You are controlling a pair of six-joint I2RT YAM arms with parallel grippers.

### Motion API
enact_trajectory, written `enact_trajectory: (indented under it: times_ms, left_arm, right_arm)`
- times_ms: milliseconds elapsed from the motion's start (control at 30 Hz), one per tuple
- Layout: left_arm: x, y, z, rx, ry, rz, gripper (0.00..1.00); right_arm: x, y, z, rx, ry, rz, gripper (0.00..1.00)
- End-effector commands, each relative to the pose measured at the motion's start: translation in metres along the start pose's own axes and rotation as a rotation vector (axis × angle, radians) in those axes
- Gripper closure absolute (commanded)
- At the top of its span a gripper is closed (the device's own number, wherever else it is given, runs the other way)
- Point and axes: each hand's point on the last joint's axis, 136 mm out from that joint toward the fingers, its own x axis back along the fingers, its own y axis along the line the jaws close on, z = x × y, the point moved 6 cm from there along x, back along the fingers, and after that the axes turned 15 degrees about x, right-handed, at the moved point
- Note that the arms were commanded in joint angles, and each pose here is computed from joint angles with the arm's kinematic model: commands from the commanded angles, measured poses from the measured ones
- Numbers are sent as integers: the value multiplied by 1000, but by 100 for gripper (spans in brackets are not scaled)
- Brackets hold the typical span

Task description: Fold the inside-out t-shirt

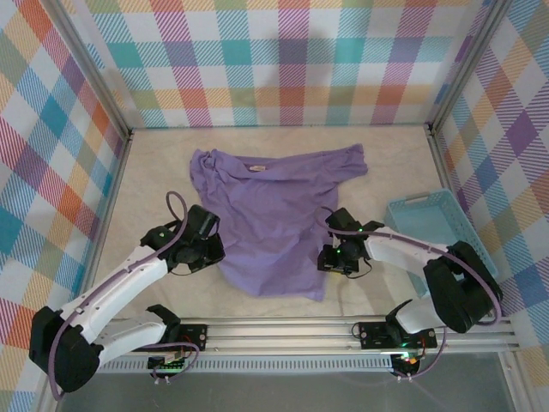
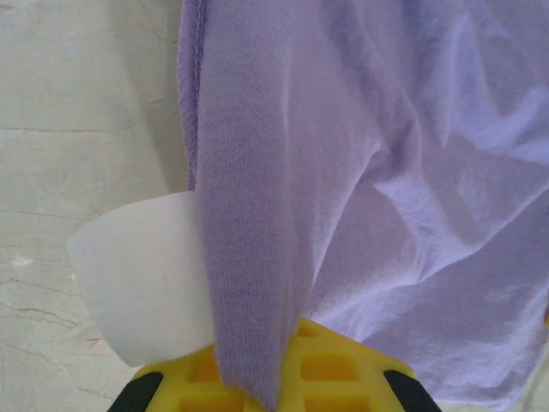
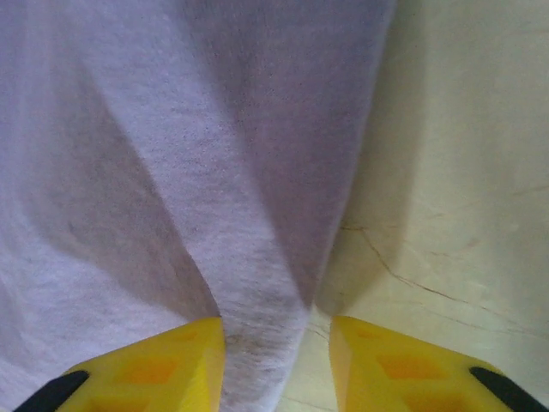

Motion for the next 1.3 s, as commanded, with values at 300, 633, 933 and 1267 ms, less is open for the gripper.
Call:
enact_trajectory:
  times_ms: [300, 633, 933, 1267]
  left_arm:
    - [-9, -2, 3, -3, 46, -16, 95]
    - [15, -11, 4, 15, 44, 55, 86]
    - [-64, -4, -48, -5, -44, -238, 69]
    - [-59, -5, -92, -63, -189, -401, 28]
  right_arm:
    - [52, -12, -17, 77, -83, 333, 100]
    - [133, -1, -26, 146, -233, 411, 100]
    - [64, 5, -110, 164, -155, 362, 100]
    - [63, -15, -159, 151, -134, 441, 63]
